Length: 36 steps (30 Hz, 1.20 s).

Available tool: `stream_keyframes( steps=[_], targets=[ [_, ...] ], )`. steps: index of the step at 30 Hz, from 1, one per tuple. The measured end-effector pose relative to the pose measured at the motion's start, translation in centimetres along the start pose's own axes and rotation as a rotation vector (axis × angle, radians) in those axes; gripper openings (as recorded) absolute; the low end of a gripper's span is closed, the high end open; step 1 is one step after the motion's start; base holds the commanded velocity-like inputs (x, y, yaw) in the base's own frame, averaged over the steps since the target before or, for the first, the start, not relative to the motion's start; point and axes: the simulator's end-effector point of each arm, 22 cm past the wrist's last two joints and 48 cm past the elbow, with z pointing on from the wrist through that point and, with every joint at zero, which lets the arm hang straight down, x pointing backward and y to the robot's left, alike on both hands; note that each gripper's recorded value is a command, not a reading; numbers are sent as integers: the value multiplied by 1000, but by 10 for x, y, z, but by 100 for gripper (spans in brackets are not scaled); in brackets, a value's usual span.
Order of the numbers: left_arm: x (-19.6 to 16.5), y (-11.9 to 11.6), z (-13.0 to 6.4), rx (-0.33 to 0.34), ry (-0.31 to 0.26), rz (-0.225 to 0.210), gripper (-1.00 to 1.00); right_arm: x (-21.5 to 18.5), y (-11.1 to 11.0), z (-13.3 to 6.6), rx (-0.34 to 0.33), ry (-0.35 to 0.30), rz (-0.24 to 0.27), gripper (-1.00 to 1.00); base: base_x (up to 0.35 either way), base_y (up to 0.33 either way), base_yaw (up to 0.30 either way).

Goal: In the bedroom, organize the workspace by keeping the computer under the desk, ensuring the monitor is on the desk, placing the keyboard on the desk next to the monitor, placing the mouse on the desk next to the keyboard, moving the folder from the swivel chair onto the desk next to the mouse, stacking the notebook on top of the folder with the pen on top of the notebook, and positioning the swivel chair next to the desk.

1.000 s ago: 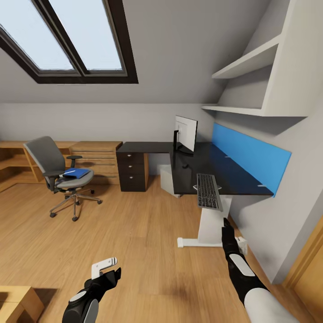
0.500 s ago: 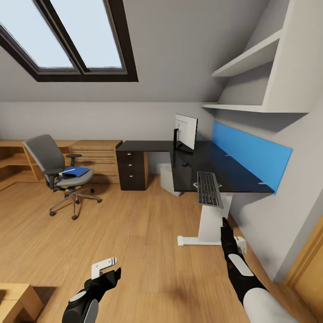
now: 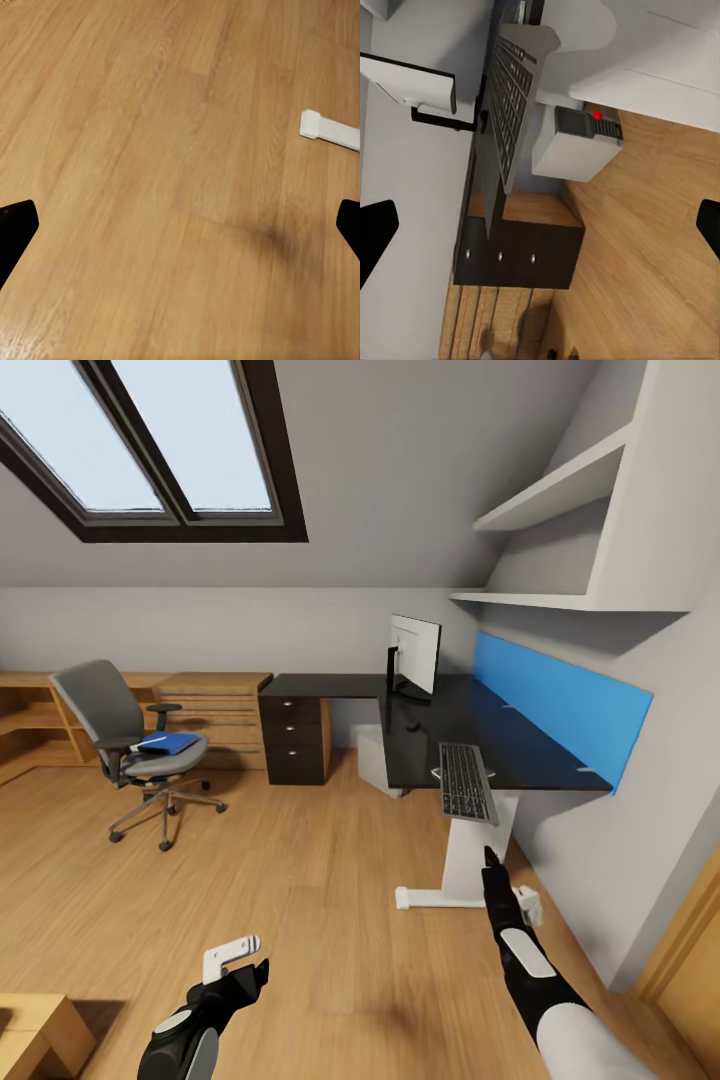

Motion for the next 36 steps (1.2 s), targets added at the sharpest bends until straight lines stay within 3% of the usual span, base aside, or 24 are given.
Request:
stream_keyframes(
  steps=[25,36],
  targets=[
    [0,1,0,-1,0,1,100,-1,-3,0,8,-3,3,100,202,-13,0],
    [1,1,0,-1,2,0,100,-5,-4,0,11,-9,3,100,46,-13,0]
  ],
)
